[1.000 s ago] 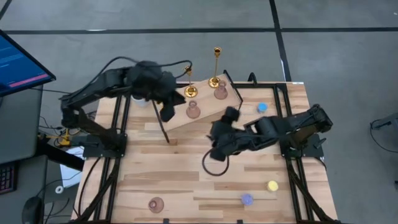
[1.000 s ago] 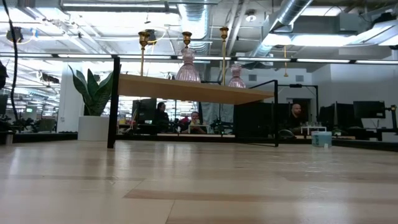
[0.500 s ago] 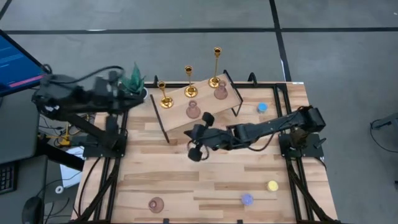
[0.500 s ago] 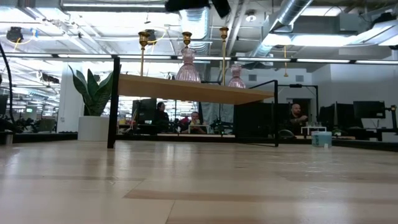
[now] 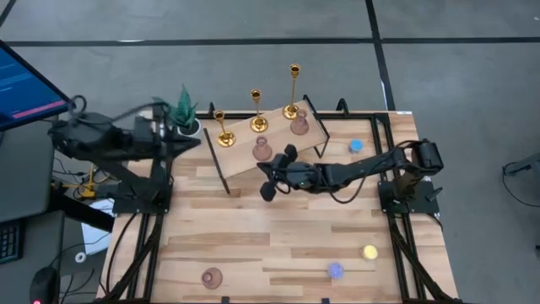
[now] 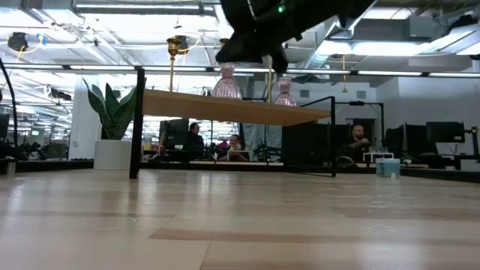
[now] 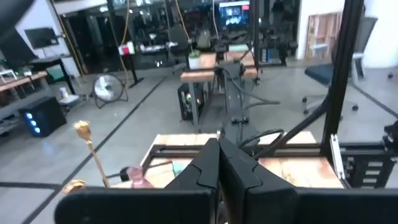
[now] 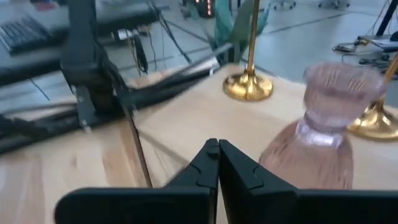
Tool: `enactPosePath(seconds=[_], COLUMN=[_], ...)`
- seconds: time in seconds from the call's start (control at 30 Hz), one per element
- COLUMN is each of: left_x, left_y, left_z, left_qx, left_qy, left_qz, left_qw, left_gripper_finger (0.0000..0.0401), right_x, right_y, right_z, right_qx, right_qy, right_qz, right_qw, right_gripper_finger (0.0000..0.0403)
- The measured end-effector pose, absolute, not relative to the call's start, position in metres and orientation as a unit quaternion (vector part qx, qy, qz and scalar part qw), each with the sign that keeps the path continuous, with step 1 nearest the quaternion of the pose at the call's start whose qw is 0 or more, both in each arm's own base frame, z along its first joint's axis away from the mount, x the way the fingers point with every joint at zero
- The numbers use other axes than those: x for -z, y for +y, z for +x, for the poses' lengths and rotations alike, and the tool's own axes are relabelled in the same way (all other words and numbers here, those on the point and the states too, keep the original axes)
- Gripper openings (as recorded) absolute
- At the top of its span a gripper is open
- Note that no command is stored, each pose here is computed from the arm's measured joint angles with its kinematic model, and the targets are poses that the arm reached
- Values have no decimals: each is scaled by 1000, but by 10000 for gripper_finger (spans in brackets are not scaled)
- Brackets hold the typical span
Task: Pick & Place candle stick holders
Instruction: Put the top pink glass candle holder on the shelf
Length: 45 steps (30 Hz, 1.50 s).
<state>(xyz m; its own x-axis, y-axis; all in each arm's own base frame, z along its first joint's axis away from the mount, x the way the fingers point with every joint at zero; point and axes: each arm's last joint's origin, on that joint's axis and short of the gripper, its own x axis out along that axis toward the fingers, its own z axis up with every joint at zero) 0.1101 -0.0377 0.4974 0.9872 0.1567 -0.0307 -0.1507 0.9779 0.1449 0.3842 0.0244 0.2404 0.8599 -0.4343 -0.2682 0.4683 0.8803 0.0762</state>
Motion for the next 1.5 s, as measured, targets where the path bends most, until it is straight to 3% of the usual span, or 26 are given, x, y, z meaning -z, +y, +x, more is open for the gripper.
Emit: enactPosePath(seconds=[0.27, 0.97, 1.5], left_x=[-483, -484, -482], left_y=[-36, -34, -35], left_z=[108, 105, 105], left_qx=[-88, -88, -88], left_qy=[22, 12, 19], left_qz=[72, 63, 41], left_qw=[993, 994, 995], left_gripper_finger=[3, 6, 7], right_x=[-231, -230, -240], right_y=[7, -39, -30], right_z=[383, 382, 375], right_qx=[256, 283, 307], right_qy=[165, 172, 183], right_qz=[43, 57, 57], right_qw=[951, 942, 932], right_gripper_finger=[0, 0, 0])
